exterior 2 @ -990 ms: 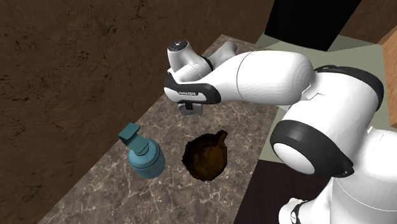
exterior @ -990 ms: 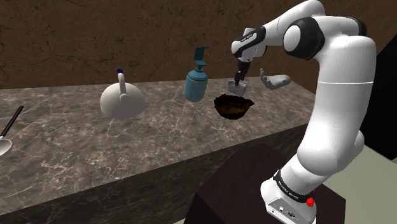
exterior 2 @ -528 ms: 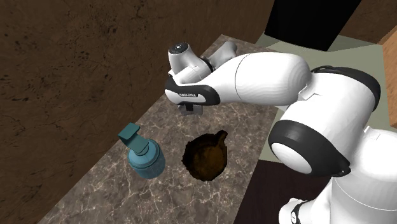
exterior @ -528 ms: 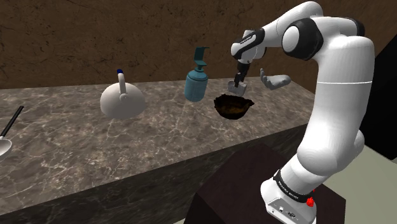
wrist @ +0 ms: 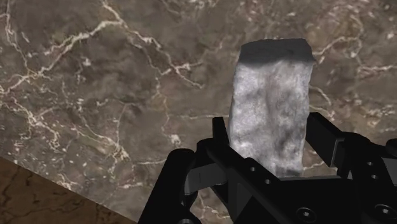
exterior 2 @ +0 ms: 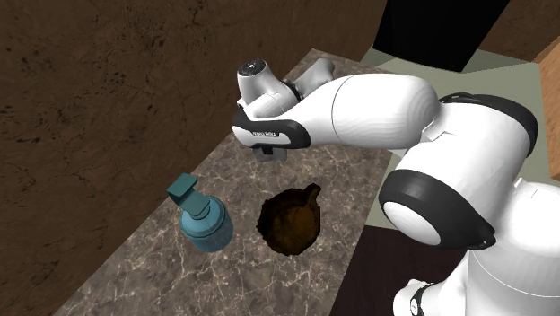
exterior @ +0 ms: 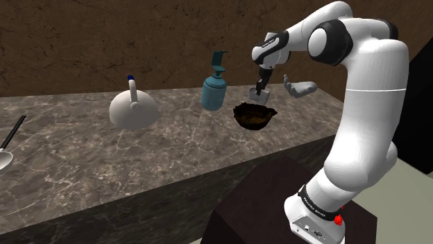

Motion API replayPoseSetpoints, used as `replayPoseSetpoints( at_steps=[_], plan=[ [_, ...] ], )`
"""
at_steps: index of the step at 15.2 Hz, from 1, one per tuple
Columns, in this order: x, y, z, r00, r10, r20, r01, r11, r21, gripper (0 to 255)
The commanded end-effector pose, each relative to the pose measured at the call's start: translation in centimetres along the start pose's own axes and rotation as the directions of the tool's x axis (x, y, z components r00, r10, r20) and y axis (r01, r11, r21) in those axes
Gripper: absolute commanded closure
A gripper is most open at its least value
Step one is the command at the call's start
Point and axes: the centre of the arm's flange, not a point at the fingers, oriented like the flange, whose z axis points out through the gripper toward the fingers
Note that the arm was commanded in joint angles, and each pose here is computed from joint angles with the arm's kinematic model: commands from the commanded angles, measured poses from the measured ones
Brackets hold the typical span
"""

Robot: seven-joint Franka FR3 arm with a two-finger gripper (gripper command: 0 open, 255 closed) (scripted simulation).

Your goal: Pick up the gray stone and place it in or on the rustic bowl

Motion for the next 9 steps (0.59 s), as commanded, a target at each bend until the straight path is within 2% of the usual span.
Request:
replayPoseSetpoints(
  at_steps=[1,3,9],
  plan=[
    [0.0,0.0,0.1,1.000,0.000,0.002,0.000,1.000,0.001,255],
    [0.0,0.0,0.1,1.000,0.000,0.002,0.000,1.000,0.001,255],
    [-0.3,0.4,-3.0,1.000,0.000,0.002,0.000,1.000,0.001,255]
  ],
)
